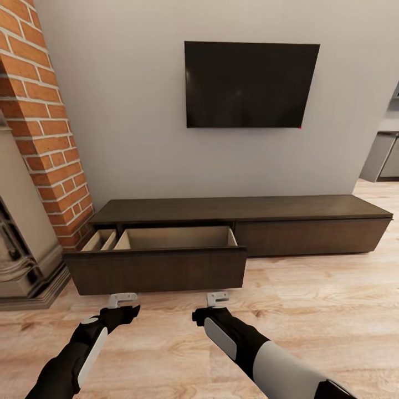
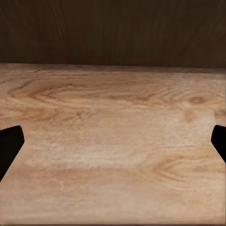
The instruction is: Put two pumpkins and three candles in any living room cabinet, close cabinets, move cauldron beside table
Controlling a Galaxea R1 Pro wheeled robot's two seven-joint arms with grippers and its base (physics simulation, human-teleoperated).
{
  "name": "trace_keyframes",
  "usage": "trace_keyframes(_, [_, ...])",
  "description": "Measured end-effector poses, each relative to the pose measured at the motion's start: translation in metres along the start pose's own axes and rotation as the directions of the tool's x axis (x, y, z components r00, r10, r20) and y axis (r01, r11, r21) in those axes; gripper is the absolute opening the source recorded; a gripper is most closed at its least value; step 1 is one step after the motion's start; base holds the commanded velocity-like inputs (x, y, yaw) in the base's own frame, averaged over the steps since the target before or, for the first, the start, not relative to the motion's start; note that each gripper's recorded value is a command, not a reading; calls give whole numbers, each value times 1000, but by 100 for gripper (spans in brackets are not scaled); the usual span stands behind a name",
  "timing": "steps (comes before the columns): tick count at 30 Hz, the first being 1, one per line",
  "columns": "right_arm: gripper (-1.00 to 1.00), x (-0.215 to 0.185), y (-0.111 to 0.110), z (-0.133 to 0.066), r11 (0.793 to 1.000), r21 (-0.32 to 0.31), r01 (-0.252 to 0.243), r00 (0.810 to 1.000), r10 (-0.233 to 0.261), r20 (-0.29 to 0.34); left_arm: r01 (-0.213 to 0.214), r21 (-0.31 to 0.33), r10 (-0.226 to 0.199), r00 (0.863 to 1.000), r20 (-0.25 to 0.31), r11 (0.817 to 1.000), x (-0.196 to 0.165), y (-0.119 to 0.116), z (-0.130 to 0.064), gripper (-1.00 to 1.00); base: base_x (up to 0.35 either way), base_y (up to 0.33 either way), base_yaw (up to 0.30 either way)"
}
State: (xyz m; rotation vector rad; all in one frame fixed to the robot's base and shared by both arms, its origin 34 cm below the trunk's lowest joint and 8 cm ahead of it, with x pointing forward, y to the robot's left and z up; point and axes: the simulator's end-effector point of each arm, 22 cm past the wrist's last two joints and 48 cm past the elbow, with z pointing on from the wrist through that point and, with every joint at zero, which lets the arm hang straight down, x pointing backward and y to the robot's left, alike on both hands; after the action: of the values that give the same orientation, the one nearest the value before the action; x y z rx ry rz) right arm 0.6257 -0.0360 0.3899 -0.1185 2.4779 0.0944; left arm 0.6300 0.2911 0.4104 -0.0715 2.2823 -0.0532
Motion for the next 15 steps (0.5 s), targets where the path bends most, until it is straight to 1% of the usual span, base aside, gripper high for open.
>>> trace_keyframes(5, [100, -4, 0, 2, 1000, 0, -14, 1000, 14, 23, -1, 1, 1, 1000, -4, 1000, 2, 0, 1, 100, 0, 0, 0])
trace_keyframes(9, [100, -6, -3, 1, 1000, 10, -16, 999, 16, 30, -5, 3, 5, 1000, -6, 1000, 3, -2, 1, 100, 0, 0, 0])
trace_keyframes(15, [100, -7, -4, 1, 1000, 17, -15, 999, 14, 35, -47, 28, 47, 999, -13, 999, 7, -17, 2, 100, 0, 0, 0])
